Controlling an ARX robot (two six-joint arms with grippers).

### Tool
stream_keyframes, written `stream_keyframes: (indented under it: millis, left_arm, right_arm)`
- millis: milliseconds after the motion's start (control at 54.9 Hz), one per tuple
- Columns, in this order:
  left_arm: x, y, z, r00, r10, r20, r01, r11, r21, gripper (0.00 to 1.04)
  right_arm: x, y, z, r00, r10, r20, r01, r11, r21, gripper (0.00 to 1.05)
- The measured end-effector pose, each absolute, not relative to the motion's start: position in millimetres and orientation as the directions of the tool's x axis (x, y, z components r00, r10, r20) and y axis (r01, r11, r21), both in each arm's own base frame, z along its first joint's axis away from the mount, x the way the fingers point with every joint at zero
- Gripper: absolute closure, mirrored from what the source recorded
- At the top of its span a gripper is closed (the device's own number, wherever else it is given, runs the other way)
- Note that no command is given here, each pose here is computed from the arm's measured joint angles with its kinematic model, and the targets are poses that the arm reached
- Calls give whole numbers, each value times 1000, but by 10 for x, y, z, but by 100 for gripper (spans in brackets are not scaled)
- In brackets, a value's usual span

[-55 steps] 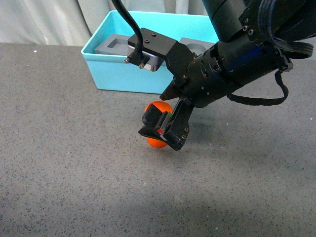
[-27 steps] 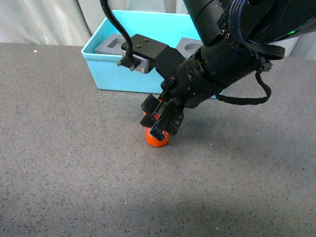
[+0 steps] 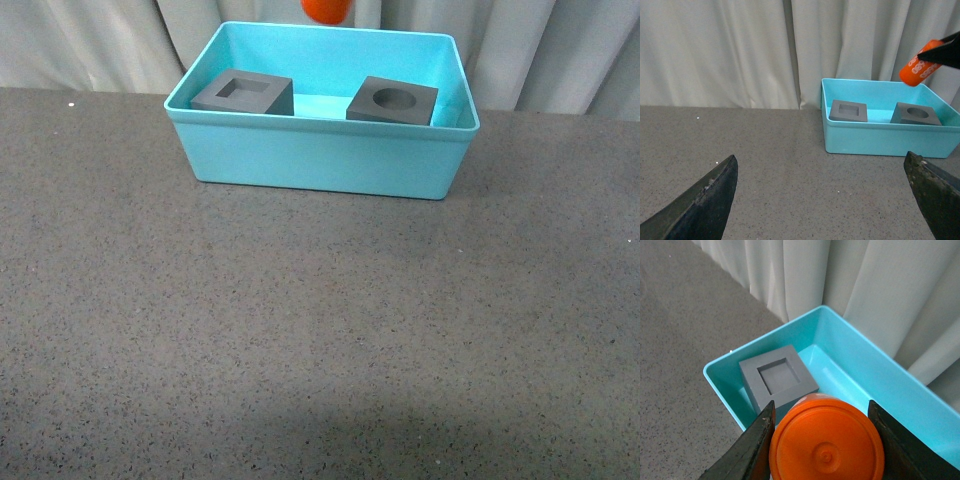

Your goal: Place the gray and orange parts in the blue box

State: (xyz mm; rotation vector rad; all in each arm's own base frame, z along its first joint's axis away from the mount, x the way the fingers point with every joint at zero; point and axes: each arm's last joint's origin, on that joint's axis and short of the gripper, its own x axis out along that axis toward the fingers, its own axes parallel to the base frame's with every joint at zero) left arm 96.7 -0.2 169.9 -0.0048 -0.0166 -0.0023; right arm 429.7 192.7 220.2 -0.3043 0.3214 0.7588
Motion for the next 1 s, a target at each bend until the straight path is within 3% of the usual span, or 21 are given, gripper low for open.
stream_keyframes:
  millis: [164,401,1003]
  left_arm:
    - [967,-2,1699,1000,-2,16,2,1000,-5,7]
    - [967,-2,1698,1000,-2,16,2,1000,-5,7]
    - [967,-2,1698,1000,-2,16,2,1000,-5,7]
  right_arm:
    - [4659,2151,1673,640,568,-517,-695,715,-75,59]
    - [4924,2303,1583,627,555,-546,-682,730,-40,59]
    - [5100,2356,1215,519,490,-700,-668,744,25,59]
